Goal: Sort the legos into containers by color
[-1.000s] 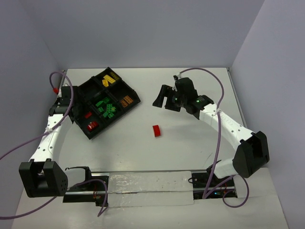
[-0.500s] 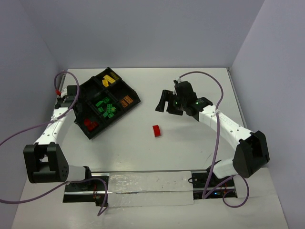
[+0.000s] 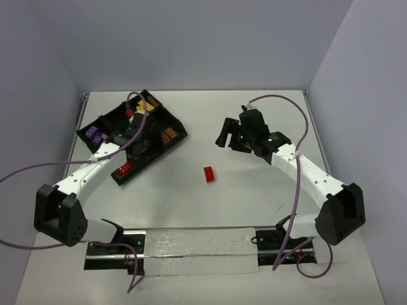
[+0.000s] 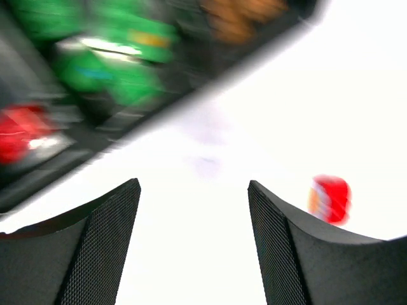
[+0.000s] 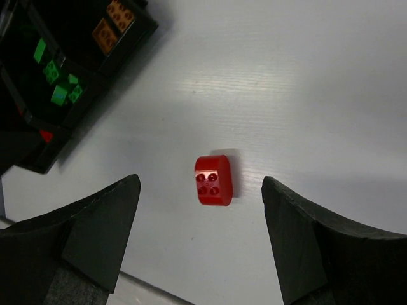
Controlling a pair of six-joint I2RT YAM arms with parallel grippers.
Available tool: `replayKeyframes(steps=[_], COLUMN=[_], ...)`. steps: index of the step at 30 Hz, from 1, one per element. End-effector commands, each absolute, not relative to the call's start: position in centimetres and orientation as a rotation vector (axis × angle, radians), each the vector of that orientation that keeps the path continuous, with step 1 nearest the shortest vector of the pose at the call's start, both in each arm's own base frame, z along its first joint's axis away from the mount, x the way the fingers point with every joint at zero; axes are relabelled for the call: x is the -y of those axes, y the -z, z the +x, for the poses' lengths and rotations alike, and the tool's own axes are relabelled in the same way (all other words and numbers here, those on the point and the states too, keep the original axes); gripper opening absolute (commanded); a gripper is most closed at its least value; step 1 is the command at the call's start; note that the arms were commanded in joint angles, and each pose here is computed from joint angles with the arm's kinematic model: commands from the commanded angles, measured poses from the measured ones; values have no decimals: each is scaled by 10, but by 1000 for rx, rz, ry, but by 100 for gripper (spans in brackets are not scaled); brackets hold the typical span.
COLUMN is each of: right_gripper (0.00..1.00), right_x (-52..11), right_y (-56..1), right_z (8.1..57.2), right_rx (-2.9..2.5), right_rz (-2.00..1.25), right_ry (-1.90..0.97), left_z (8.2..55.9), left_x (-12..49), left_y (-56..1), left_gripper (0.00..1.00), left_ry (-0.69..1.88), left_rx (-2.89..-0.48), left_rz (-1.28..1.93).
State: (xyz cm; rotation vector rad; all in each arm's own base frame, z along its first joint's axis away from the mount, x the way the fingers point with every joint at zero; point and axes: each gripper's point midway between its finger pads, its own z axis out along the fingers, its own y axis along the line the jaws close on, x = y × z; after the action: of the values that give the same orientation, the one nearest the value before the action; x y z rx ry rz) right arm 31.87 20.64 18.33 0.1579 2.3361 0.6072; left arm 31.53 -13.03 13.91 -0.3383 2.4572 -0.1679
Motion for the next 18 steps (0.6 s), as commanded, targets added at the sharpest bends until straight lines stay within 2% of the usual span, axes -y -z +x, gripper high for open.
replayKeyframes(steps=[1, 7, 9, 18], right_gripper=[85, 85, 85, 85], right_x=[-158, -107, -92, -86], right_y=[-196, -214, -220, -207], right_z=[323, 319, 315, 309], right_rx=[-2247, -2131, -2094, -2122], right_rz=[312, 446, 475, 475], right_ry=[-485, -413, -387, -414], left_z=[308, 286, 279, 275], left_x=[205, 285, 311, 354], left_y=[-147, -123, -116, -79], left_gripper=[77, 87, 88, 89], left_ry=[314, 336, 418, 302], left_rx=[-2494, -2589, -2610, -2680], left_rz=[-209, -97, -44, 85])
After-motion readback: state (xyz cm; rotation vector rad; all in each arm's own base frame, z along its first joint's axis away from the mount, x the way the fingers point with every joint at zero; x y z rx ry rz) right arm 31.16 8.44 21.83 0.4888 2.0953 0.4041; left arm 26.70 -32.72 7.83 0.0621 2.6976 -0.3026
